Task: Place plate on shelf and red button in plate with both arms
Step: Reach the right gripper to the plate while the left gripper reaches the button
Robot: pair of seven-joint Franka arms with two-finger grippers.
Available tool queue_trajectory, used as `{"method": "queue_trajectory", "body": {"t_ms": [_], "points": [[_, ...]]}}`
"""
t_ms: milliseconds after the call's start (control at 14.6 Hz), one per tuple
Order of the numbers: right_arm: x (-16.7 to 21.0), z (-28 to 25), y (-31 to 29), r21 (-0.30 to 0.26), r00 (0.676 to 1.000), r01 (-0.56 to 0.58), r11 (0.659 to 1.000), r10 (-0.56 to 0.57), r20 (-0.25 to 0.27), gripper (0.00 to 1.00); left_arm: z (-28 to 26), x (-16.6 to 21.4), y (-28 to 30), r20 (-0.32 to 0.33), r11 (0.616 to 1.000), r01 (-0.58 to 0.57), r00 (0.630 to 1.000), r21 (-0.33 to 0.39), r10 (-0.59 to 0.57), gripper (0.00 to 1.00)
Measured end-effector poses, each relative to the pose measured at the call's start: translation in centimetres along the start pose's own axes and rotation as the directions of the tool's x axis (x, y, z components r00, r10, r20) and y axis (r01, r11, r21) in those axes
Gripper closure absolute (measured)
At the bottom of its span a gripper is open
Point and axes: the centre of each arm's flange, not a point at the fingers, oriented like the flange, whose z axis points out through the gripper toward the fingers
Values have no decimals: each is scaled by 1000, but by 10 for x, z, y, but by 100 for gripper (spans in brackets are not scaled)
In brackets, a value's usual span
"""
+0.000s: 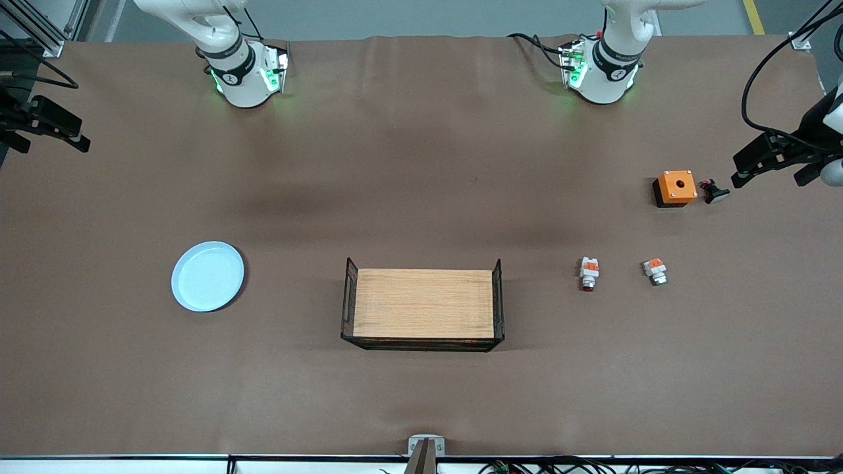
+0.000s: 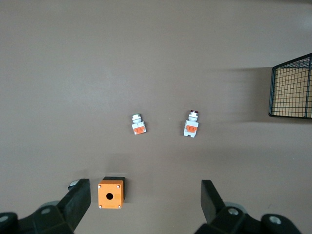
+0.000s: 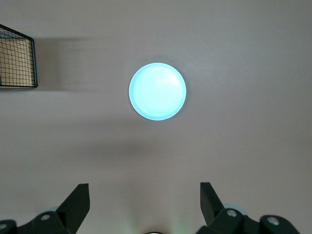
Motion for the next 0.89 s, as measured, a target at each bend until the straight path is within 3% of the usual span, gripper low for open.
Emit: {"method": "queue_trajectory", "body": {"t_ms": [411,685,890], "points": [[16,17,3,-4,1000,-5,1000,5,4,0,4,0,-1,15,1000,7,1000,1,-7,0],[44,53,16,-11,999,-30,999,30,26,0,46,4,1,117,1000,7,993,2,-7,0],[62,91,39,-15,994,-68,998,69,82,0,95,13,17,182,1000,-15,983,-3,16,0]]}}
